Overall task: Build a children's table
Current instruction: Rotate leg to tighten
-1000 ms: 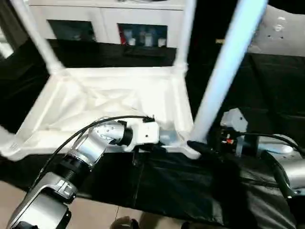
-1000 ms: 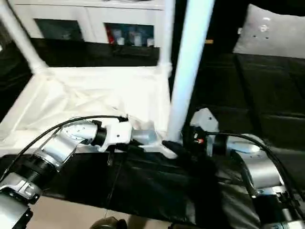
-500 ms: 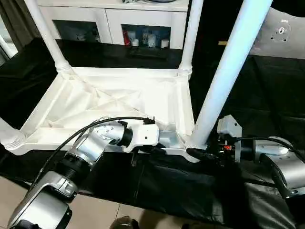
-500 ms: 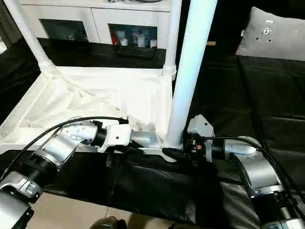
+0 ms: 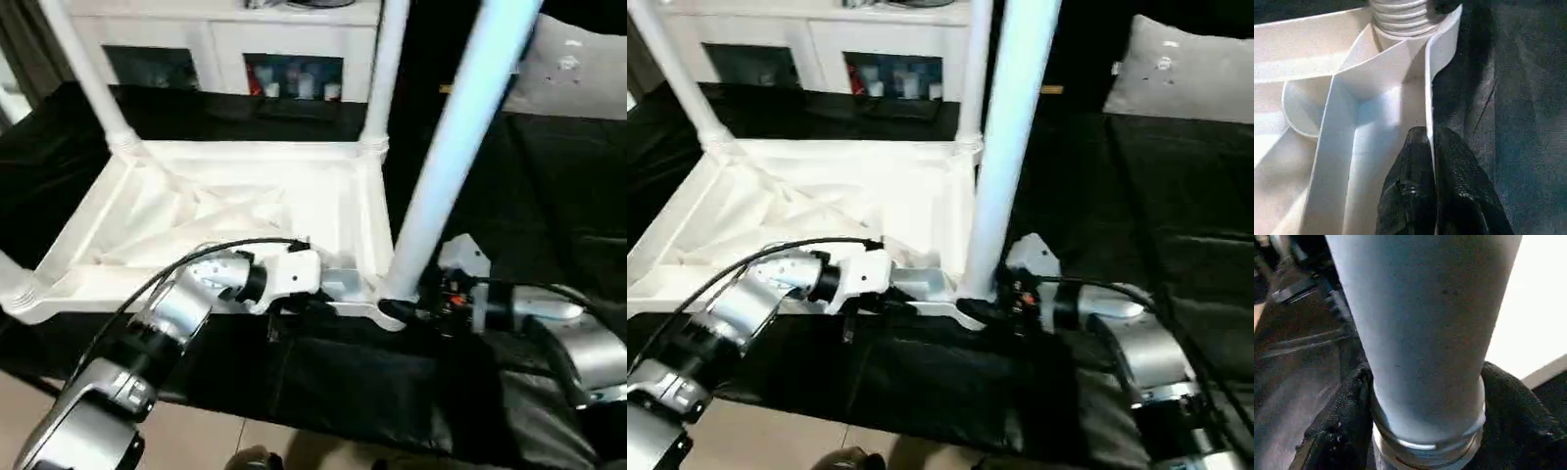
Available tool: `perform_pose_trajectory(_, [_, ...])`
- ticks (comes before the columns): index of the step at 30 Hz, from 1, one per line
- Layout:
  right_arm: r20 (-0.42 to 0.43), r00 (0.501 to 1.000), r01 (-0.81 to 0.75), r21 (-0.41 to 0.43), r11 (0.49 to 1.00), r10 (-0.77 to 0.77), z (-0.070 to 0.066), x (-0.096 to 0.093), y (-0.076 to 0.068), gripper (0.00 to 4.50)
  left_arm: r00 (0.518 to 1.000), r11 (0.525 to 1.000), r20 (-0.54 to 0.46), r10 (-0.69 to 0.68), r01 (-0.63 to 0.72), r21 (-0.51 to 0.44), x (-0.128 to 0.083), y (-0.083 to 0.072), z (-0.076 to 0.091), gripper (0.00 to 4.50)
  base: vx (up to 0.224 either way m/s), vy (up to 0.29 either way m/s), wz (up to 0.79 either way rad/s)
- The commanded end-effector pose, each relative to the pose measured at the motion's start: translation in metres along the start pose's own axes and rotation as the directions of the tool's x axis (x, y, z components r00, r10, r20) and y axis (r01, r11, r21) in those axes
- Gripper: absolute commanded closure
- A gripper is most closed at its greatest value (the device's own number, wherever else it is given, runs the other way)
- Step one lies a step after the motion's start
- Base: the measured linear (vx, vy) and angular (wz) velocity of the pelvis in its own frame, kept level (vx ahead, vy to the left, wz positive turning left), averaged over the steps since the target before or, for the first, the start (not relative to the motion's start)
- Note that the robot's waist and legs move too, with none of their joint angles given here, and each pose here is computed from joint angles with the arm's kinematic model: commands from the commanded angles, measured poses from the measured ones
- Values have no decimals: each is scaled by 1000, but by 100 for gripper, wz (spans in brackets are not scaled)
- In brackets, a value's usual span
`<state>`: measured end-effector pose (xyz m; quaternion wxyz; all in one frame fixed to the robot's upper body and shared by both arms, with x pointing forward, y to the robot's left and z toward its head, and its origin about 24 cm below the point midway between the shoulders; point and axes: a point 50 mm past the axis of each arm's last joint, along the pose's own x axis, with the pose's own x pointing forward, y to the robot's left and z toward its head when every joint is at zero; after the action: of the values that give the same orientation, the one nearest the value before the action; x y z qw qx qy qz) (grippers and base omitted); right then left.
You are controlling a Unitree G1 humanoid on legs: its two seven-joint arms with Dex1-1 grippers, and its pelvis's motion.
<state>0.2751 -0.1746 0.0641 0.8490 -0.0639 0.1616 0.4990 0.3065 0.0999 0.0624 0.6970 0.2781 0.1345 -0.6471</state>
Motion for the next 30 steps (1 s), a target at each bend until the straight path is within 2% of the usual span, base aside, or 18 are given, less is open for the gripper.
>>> perform_pose_trajectory(1, [-13, 998, 61, 92, 994, -60, -8, 13, 3, 176, 998, 997, 20, 55, -54, -56, 11, -3, 5, 450, 0, 0, 0])
perform_pose_trajectory(3, [27, 989, 137, 154, 979, -143, -4, 24, 2, 176, 991, 985, 44, 130, -124, -118, 17, -2, 12, 450, 0, 0, 0])
perform_pose_trajectory(4, [39, 974, 211, 199, 957, -223, -2, 32, 0, 176, 978, 973, 72, 194, -182, -140, 24, -1, 22, 450, 0, 0, 0])
perform_pose_trajectory(7, [31, 939, 325, 258, 910, -344, 1, 47, -4, 176, 957, 951, 99, 273, -254, -175, 39, -4, 38, 450, 0, 0, 0])
perform_pose_trajectory(11, [-4, 887, 440, 307, 844, -462, 0, 59, -6, 176, 926, 916, 86, 367, -343, -207, 60, -7, 55, 450, 0, 0, 0])
perform_pose_trajectory(12, [-26, 869, 476, 319, 820, -494, -2, 64, -4, 176, 916, 903, 79, 394, -370, -219, 71, -10, 64, 450, 0, 0, 0])
perform_pose_trajectory(14, [-21, 862, 484, 328, 811, -506, -2, 66, -2, 176, 912, 900, 75, 402, -379, -215, 75, -11, 68, 450, 0, 0, 0])
perform_pose_trajectory(15, [-11, 864, 477, 331, 814, -503, -1, 66, -1, 141, 912, 900, 75, 404, -381, -213, 76, -11, 69, 450, 0, 0, 0])
perform_pose_trajectory(16, [0, 862, 477, 333, 813, -506, 0, 65, -1, 141, 909, 897, 70, 410, -388, -214, 75, -11, 69, 450, 0, 0, 0])
perform_pose_trajectory(17, [5, 861, 478, 337, 811, -509, 0, 64, -1, 106, 908, 895, 67, 414, -392, -214, 74, -10, 68, 450, 0, 0, 0])
perform_pose_trajectory(20, [6, 854, 487, 343, 803, -521, 0, 62, -2, 97, 903, 890, 52, 426, -407, -207, 71, -8, 65, 450, 0, 0, 0])
perform_pose_trajectory(21, [41, 852, 481, 338, 809, -523, 1, 55, -4, 71, 903, 888, 33, 429, -414, -201, 66, -7, 60, 450, 0, 0, 0])
perform_pose_trajectory(24, [105, 851, 467, 295, 833, -514, 4, 41, -7, 50, 905, 888, 8, 426, -416, -196, 58, -4, 50, 450, 0, 0, 0])
perform_pose_trajectory(26, [125, 854, 456, 284, 844, -504, 4, 33, -9, 38, 911, 894, 3, 413, -405, -191, 54, -3, 46, 450, 0, 0, 0])
perform_pose_trajectory(27, [125, 854, 456, 284, 844, -504, 4, 33, -9, 18, 911, 894, 3, 413, -405, -191, 54, -3, 46, 450, 0, 0, 0])
perform_pose_trajectory(30, [144, 886, 409, 209, 888, -441, 5, 9, -13, 5, 933, 919, -13, 360, -357, -165, 45, -2, 33, 450, 0, 0, 0])
